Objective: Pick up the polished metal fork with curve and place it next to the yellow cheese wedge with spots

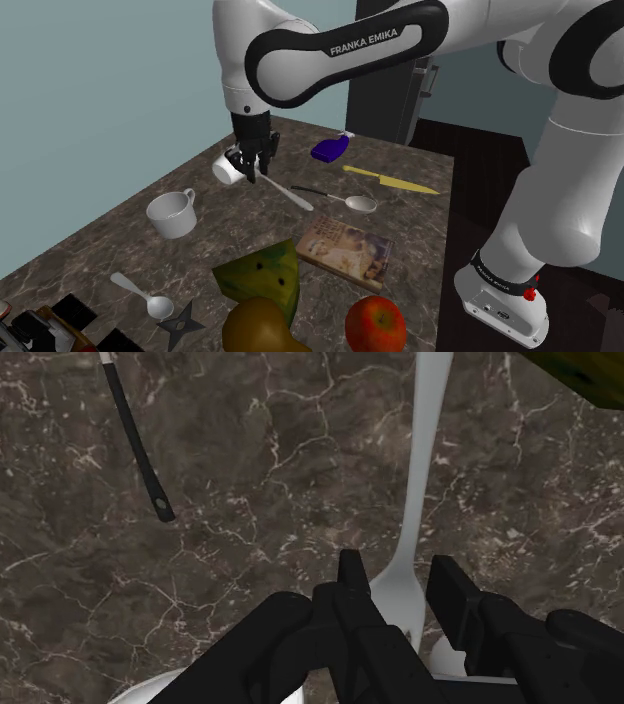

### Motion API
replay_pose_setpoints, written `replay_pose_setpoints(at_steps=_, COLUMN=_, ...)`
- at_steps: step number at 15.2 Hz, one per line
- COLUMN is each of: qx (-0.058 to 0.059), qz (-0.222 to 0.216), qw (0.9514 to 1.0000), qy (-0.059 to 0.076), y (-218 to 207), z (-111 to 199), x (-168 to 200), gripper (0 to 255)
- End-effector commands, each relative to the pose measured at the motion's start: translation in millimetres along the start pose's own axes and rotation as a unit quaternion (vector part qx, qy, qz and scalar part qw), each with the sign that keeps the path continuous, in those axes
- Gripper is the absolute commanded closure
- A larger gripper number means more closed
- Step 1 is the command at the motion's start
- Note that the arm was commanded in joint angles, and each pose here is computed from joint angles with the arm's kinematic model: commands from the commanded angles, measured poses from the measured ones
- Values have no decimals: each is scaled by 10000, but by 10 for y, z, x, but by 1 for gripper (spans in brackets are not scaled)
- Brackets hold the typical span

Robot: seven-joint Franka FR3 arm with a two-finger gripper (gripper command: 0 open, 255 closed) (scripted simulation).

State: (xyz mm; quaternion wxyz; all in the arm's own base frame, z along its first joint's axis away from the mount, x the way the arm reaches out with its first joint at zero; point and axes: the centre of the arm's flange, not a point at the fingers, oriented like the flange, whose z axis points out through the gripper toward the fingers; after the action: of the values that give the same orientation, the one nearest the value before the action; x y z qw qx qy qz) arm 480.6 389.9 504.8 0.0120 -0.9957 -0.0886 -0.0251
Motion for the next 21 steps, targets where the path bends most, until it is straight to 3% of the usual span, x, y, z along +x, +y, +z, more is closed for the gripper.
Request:
replay_pose_setpoints(at_steps=1, qx=0, qz=7, qw=10000, qy=1, y=-243, z=20, x=93, gripper=255)
replay_pose_setpoints(at_steps=3, qx=0, qz=7, qw=10000, qy=1, y=-473, z=29, x=187, gripper=255)
replay_pose_setpoints(at_steps=21, qx=0, qz=7, qw=10000, qy=1, y=-454, z=978, x=138, gripper=255)
